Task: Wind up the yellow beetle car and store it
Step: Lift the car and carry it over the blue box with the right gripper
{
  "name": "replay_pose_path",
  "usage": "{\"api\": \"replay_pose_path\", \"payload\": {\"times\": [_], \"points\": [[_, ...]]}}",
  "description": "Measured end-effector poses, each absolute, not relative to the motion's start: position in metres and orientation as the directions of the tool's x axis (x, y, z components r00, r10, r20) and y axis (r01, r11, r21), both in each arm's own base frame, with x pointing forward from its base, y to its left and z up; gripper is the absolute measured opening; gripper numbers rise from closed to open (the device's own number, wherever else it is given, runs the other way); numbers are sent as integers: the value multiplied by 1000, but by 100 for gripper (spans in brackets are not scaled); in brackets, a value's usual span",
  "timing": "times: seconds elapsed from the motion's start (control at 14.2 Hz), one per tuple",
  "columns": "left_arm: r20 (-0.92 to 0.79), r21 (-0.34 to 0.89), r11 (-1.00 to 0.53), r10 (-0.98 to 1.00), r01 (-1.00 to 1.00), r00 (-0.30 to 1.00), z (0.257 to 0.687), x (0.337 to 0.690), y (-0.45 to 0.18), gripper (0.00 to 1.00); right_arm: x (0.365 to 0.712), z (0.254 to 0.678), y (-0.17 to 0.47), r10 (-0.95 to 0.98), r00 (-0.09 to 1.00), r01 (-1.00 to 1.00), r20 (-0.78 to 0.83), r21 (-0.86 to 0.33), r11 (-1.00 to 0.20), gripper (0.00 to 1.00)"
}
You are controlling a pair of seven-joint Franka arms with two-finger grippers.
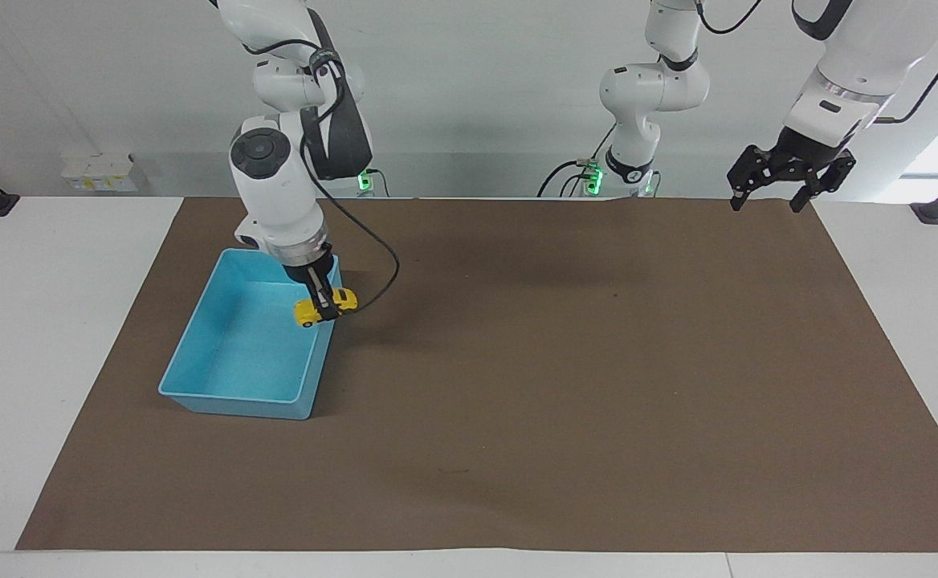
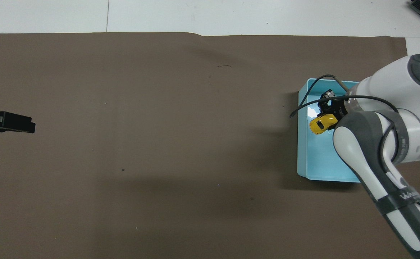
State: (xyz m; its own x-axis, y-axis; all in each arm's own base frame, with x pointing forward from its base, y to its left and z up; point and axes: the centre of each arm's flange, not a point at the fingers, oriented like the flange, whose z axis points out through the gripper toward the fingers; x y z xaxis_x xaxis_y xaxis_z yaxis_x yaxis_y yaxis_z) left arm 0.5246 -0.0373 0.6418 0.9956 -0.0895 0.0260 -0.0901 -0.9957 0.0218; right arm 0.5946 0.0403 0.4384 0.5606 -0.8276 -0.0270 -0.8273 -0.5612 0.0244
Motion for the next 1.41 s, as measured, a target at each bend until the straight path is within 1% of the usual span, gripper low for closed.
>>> {"api": "replay_pose_path", "payload": {"times": [0.21,0.42,0.63,0.84,1.06,1.41], "points": [[25,22,-996,-91,-91,996,642,524,-38,100,593,435,7,-755,654,-754,-57,30,-656,47],[24,22,-996,-91,-91,996,642,524,-38,100,589,437,-12,-653,754,-652,-77,32,-757,47],[21,22,-996,-91,-91,996,641,524,-38,100,579,442,-28,-484,867,-484,-114,33,-875,47],[17,22,-996,-91,-91,996,641,524,-38,100,569,438,-46,-292,948,-293,-130,11,-956,47],[15,22,-995,-92,-92,996,641,523,-38,100,564,432,-49,-164,980,-166,-110,-6,-986,47],[11,22,-995,-95,-96,995,640,523,-40,100,555,415,-40,-123,990,-123,-63,-7,-992,47]]}}
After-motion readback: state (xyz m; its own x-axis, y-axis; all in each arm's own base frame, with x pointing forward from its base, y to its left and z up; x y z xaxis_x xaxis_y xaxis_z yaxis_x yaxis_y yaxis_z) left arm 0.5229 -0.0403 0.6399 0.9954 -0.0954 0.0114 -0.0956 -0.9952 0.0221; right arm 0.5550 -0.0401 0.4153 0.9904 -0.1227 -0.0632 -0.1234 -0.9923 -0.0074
